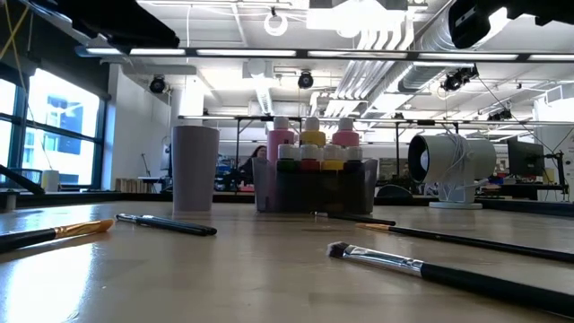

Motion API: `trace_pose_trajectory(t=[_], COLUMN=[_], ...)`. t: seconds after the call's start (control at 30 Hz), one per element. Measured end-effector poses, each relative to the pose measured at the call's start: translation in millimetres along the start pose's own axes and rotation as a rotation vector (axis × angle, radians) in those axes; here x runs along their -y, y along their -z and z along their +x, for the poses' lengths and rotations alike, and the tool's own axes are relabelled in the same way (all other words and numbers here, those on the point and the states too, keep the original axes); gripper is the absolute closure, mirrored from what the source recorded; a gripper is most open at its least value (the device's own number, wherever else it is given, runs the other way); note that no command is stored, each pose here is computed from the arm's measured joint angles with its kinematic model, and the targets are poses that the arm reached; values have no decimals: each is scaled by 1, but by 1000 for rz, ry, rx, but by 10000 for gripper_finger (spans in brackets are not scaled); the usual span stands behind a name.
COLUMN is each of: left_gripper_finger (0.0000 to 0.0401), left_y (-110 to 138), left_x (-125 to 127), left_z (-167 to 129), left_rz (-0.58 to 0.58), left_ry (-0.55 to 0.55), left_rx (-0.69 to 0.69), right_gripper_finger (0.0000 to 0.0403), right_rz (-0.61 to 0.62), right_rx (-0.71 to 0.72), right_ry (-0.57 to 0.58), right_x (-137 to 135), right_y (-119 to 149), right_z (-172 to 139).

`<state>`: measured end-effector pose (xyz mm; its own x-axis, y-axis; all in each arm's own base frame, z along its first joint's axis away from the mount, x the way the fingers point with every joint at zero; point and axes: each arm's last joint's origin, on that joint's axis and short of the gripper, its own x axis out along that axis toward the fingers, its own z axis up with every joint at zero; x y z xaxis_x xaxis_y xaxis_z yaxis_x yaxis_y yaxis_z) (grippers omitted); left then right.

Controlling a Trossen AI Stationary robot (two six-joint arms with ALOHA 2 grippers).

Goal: Pick & Place Paint Supplies
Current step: Put the small blue paint bottle into the gray bin

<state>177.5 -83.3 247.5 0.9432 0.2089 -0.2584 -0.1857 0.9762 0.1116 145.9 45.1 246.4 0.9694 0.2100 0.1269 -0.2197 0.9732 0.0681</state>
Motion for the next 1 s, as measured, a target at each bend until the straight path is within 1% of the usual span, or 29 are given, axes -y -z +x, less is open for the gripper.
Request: trace_pose_trajectory(t=[0.13,0.17,0.23,0.3,0.37,0.4,0.43,0.5,0.53,0.67,0.73,0.8,0.9,0.93,1.0], left_gripper_finger=[382,391,392,394,399,399,398,400,400,400,400,400,400,400,400], left_y=[-2,-4,-8,-11,-15,-18,-20,-19,-19,-24,-21,-20,-15,-12,1], left_x=[0,0,0,-2,-6,-10,-15,-25,-30,-49,-58,-64,-71,-72,-74], left_z=[0,0,4,11,18,23,27,31,29,9,-2,-16,-36,-39,-42], left_rz=[32,26,32,82,128,129,119,69,52,40,28,-8,-21,-26,-20], left_ry=[1,4,21,73,135,161,164,158,149,127,117,141,194,196,194], left_rx=[18,35,68,97,159,200,217,201,189,184,150,144,128,142,158], right_gripper_finger=[399,399,399,399,399,399,399,399,399,399,399,399,399,399,399], right_rz=[0,-1,-5,-9,-15,-16,-15,-5,-1,19,18,21,21,22,23], right_rx=[-4,-4,-4,-4,-3,-3,-3,-7,-14,-61,-80,-91,-90,-84,-74], right_ry=[0,0,0,0,0,0,0,0,1,4,6,6,7,6,6], right_x=[0,0,0,0,0,0,0,0,0,0,0,1,1,0,0], right_y=[0,0,0,0,0,0,0,1,1,6,8,9,9,8,7], right_z=[0,0,0,0,0,0,0,0,0,0,0,0,0,0,0])
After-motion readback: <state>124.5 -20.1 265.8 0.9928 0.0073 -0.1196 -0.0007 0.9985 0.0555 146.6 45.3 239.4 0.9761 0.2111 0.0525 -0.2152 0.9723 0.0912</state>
